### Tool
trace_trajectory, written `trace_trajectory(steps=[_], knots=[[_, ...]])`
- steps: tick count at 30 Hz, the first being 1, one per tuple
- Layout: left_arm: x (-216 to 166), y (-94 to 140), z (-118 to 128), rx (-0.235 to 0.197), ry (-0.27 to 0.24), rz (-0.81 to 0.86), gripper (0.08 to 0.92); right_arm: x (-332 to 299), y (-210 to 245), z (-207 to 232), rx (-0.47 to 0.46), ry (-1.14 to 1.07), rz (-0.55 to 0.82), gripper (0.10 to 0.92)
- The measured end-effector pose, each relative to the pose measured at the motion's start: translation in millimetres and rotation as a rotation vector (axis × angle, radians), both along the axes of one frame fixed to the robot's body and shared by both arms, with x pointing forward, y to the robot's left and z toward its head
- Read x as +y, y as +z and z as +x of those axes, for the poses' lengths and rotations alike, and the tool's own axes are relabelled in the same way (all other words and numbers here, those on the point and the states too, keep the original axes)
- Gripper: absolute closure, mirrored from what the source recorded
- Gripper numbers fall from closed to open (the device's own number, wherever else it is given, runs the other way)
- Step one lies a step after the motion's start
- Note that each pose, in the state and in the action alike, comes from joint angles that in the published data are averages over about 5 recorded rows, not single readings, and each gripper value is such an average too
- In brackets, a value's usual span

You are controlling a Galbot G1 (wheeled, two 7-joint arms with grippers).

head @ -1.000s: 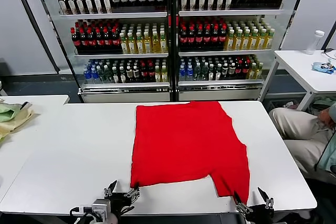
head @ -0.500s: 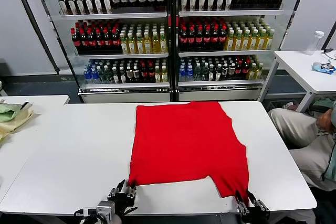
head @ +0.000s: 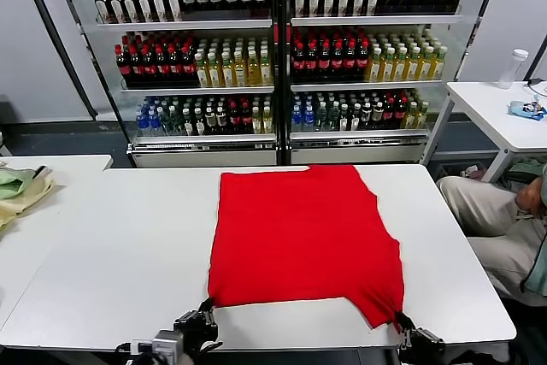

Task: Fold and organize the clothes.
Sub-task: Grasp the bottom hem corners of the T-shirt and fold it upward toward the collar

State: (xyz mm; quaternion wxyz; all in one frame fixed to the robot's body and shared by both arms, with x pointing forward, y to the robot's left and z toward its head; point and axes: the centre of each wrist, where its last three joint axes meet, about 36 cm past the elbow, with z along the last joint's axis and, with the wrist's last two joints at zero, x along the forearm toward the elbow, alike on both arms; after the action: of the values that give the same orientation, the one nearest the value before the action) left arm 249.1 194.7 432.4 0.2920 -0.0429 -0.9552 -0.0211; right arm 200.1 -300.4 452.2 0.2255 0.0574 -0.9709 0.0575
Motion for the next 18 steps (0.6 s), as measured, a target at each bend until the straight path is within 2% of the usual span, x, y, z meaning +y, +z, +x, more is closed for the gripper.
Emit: trace_trajectory(steps=[7, 10, 14, 18], knots=[[18, 31, -43, 0.013, 0.008, 0.026, 0.92, 2, 29, -11, -0.019, 0.033, -0.014, 0.908], [23, 44, -55, 0.012, 0.008, 0.033, 0.92, 5, 32, -6, -0.043, 0.035, -0.012, 0.908], [26, 54, -57, 0.003, -0.001, 0.014, 0.92, 10, 29, 10, -0.092, 0.037, -0.009, 0.908], [27, 52, -44, -0.023, -0.017, -0.022, 0.92, 17, 18, 30, -0.136, 0.048, -0.01, 0.908]])
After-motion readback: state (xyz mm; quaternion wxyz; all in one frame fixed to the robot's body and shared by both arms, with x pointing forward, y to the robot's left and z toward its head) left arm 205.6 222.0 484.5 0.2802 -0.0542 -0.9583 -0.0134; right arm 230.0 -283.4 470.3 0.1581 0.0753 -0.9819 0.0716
